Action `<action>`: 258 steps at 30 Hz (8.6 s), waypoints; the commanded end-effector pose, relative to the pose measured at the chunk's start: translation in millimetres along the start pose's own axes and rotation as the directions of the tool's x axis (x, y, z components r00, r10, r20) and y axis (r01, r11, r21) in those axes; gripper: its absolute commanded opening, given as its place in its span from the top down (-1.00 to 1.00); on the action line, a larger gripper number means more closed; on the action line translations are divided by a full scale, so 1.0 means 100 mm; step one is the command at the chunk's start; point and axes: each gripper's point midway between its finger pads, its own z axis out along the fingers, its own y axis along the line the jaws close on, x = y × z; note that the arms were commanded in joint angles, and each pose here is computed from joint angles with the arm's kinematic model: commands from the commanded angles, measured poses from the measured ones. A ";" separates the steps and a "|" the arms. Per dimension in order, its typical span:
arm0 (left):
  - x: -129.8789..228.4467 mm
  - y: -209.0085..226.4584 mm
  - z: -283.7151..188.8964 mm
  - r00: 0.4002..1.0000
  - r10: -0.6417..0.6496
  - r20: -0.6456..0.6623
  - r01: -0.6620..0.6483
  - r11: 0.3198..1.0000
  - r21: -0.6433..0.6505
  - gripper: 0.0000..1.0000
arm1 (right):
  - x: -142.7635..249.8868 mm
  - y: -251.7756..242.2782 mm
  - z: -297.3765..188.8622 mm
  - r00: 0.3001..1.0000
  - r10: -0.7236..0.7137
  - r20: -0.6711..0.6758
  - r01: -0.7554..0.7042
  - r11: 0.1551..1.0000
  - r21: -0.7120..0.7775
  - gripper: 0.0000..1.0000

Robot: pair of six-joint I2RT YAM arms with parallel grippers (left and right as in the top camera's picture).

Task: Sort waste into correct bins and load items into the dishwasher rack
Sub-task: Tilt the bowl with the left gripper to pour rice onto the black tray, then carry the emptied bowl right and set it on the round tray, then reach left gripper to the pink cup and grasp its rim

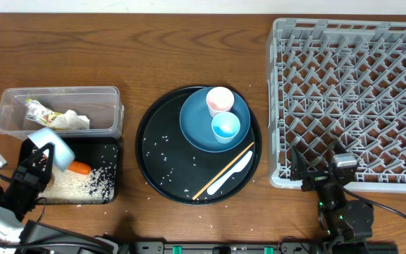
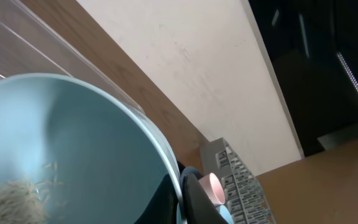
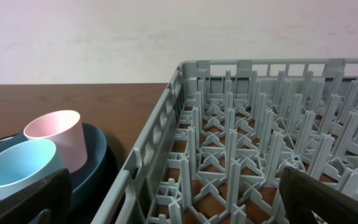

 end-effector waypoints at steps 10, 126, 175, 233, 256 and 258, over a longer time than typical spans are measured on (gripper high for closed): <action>-0.07 -0.20 -0.08 0.999 -0.015 0.043 0.015 1.000 0.006 0.88 | 0.00 -0.03 0.00 1.000 0.006 0.000 -0.006 1.000 0.010 -0.99; 1.10 -0.67 1.00 0.685 0.185 -0.705 -0.474 0.848 -0.238 0.89 | 0.00 -0.03 0.00 1.000 0.006 0.000 -0.006 1.000 0.010 -0.99; 2.18 -1.60 1.20 0.425 0.406 -0.809 -0.690 0.724 0.000 -1.00 | 0.00 -0.03 0.00 1.000 0.006 0.000 -0.006 1.000 0.010 -0.98; 2.88 -0.69 2.84 0.681 0.178 -0.710 -0.513 0.808 -0.289 0.72 | 0.00 -0.03 0.00 1.000 0.006 0.000 -0.006 1.000 0.010 -0.99; 2.51 -0.80 2.92 0.741 0.200 -0.641 -0.491 0.813 -0.314 0.88 | 0.00 -0.03 0.00 1.000 0.006 0.000 -0.006 1.000 0.010 -0.98; 2.33 -0.94 2.92 0.766 0.207 -0.608 -0.469 0.828 -0.308 0.88 | 0.00 -0.03 0.00 1.000 0.006 0.000 -0.006 1.000 0.010 -0.98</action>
